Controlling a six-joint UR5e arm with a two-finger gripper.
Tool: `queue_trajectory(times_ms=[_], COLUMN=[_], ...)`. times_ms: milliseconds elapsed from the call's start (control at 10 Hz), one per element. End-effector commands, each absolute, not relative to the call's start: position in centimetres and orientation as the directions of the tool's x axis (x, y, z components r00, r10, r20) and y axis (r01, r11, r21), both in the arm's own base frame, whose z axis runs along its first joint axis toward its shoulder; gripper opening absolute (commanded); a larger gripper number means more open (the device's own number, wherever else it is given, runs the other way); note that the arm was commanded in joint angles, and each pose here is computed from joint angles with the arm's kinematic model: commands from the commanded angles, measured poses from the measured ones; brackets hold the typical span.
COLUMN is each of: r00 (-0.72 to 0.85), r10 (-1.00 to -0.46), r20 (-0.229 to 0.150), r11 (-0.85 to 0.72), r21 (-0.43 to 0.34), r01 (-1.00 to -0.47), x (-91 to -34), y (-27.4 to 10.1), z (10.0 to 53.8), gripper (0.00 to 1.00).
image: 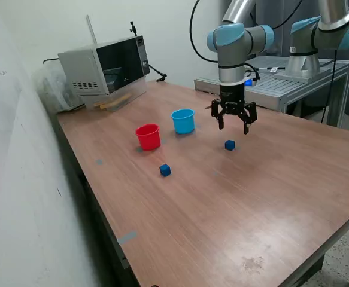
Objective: Place red objects in the red bin, and blue objects in the blue bin.
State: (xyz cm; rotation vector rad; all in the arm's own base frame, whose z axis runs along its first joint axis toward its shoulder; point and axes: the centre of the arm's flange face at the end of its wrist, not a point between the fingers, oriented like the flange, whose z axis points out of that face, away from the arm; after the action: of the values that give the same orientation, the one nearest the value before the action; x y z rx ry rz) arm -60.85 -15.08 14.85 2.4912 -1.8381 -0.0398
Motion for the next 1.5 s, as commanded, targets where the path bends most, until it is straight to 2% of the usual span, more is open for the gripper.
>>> queue_trajectory(times_ms=[0,600,1400], r00=[0.327,0.371,0.304], r10=[-0.945,-0.929,-0.952], r20=[0.007,0.014,0.018], r11=[-0.327,-0.37,-0.303], r21=[0.045,0.042,0.032], r01=[-0.944,-0.928,-0.952], x=[-62.3,-61.4,-61.9], y=[-12.9,-16.0,-15.3], z=[13.4,13.2,10.8], gripper=[1.0,1.0,1.0])
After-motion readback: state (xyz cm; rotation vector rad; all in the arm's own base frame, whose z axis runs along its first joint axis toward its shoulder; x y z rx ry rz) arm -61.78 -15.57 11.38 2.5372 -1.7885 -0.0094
